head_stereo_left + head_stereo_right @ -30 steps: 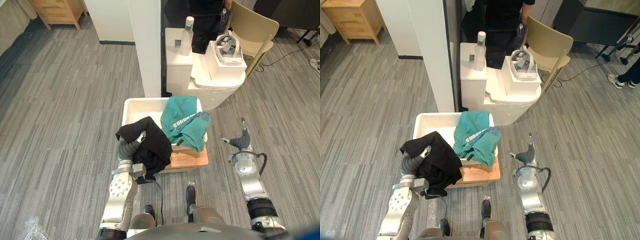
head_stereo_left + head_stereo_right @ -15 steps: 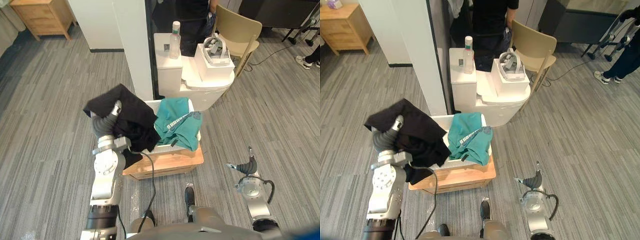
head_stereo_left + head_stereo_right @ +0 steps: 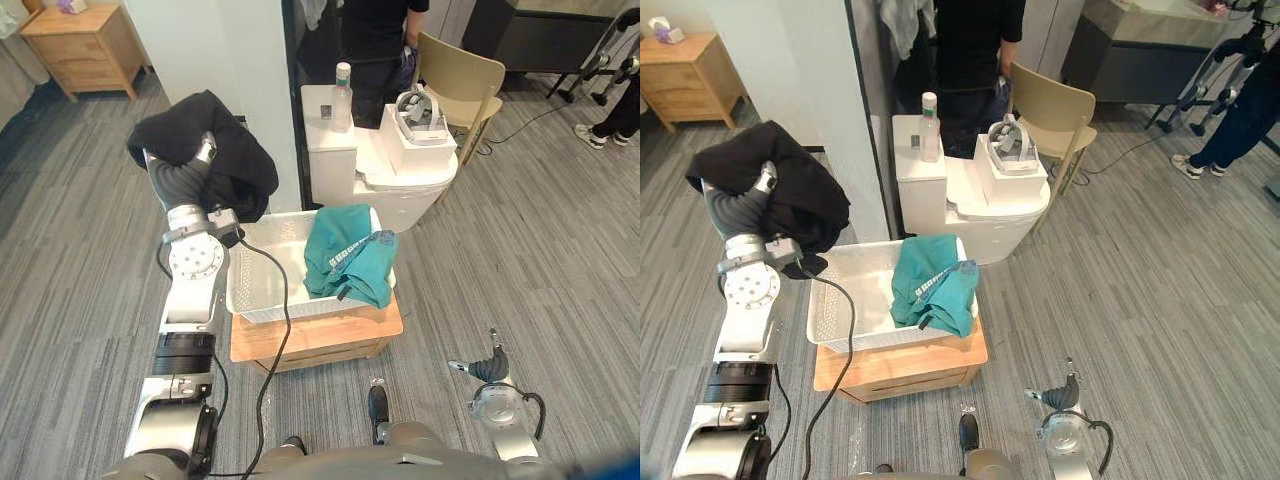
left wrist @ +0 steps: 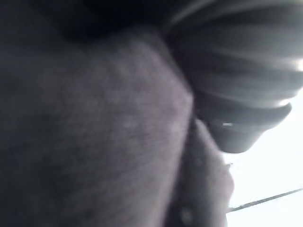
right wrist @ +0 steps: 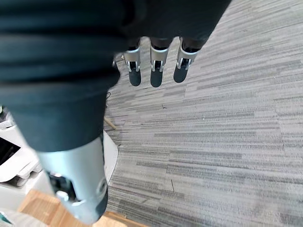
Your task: Tidy the bed and pick cloth on bed and put in laundry
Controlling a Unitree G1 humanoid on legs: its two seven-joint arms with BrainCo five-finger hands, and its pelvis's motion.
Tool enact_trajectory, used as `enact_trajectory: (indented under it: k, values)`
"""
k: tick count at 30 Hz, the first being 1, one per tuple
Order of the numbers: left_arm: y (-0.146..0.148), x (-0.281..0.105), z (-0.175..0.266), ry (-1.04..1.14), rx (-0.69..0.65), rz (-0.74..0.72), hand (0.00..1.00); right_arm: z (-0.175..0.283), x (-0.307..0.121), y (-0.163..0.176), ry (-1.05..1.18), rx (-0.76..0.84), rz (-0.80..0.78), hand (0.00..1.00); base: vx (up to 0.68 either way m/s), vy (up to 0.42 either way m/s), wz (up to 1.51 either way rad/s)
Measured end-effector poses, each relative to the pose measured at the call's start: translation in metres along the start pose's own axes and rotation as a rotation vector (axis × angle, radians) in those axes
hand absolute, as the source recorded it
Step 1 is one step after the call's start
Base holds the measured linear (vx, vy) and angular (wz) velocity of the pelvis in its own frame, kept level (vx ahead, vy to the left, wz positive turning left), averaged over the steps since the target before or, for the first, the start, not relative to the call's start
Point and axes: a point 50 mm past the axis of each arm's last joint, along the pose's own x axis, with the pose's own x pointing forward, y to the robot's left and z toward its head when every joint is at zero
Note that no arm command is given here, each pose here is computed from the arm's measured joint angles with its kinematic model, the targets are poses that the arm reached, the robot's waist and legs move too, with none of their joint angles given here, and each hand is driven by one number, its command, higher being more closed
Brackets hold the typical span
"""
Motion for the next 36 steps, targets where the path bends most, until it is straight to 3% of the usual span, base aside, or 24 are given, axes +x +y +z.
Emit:
enact_trajectory:
  k: [9, 20, 29, 36]
  values:
    - [-0.009, -0.010, -0.032, 0.126, 0.162, -0.108, 1.00, 0.001, -0.004, 0.010, -0.011, -0.005, 0.036, 0.00, -0.02, -0.008, -0.10]
    - [-0.010, -0.052, -0.063, 0.246, 0.273, -0.246, 1.00, -0.005, -0.013, 0.020, 0.001, -0.008, 0.074, 0.00, -0.01, -0.006, -0.06]
    - [-0.016, -0.088, -0.108, 0.431, 0.461, -0.362, 1.00, 0.003, -0.018, 0.033, -0.046, -0.028, 0.129, 0.00, -0.01, -0.016, -0.14]
    - [-0.034, -0.082, -0.102, 0.392, 0.481, -0.381, 1.00, 0.012, -0.016, 0.036, -0.077, -0.029, 0.137, 0.00, 0.01, -0.017, -0.11]
